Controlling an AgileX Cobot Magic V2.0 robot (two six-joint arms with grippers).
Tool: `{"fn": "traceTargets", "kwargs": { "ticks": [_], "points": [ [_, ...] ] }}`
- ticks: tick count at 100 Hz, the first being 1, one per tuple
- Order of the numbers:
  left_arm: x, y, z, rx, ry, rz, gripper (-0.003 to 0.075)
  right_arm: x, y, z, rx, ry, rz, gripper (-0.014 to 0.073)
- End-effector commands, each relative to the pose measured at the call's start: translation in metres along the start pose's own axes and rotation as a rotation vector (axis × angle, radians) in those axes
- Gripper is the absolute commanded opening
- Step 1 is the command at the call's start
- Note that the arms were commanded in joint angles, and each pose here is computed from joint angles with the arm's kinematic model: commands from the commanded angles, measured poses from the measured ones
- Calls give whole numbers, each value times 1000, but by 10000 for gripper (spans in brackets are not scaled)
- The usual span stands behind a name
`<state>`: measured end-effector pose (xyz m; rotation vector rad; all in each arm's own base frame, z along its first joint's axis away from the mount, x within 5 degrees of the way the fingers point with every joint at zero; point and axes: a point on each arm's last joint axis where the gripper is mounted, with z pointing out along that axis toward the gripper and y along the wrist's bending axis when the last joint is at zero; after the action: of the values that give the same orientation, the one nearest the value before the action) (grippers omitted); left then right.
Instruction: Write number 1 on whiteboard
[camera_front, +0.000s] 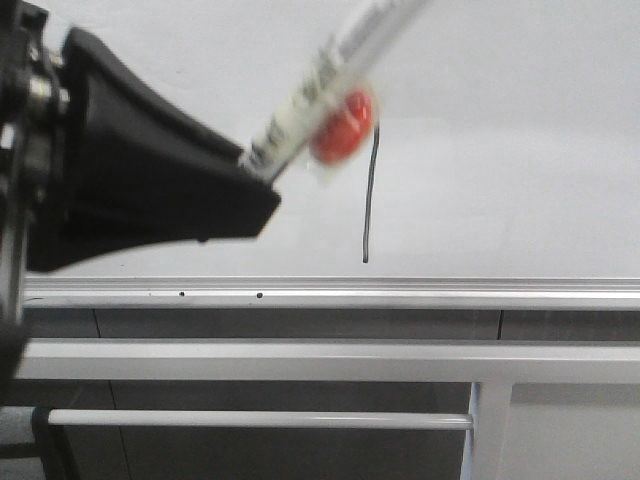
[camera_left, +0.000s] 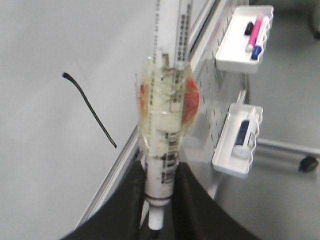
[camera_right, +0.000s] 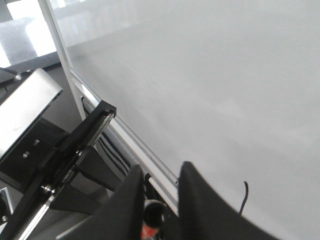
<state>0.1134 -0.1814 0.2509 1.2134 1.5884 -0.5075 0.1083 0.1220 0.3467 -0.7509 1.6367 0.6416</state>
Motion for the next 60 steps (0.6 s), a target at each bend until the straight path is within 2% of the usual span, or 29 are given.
{"fn": "traceTargets", "kwargs": {
  "ticks": [1,17,25,39,60],
  "points": [
    [-23,3,-11,-21,-197,-128,-21,-21,-2,-17,37,-131,-74,-65],
    [-13,6,-21,-84,-306,-276,-21,-19,-1,-29,31,-118,-121,-63],
    [2,10,-27,-171,-359,-364,-21,-16,0,-33,29,-103,-140,-63],
    [25,9,-38,-255,-447,-449,-21,-13,0,-35,23,-79,-152,-63],
    [40,6,-45,-315,-477,-474,-21,-9,1,-36,9,-34,-152,-63]
  ]
}}
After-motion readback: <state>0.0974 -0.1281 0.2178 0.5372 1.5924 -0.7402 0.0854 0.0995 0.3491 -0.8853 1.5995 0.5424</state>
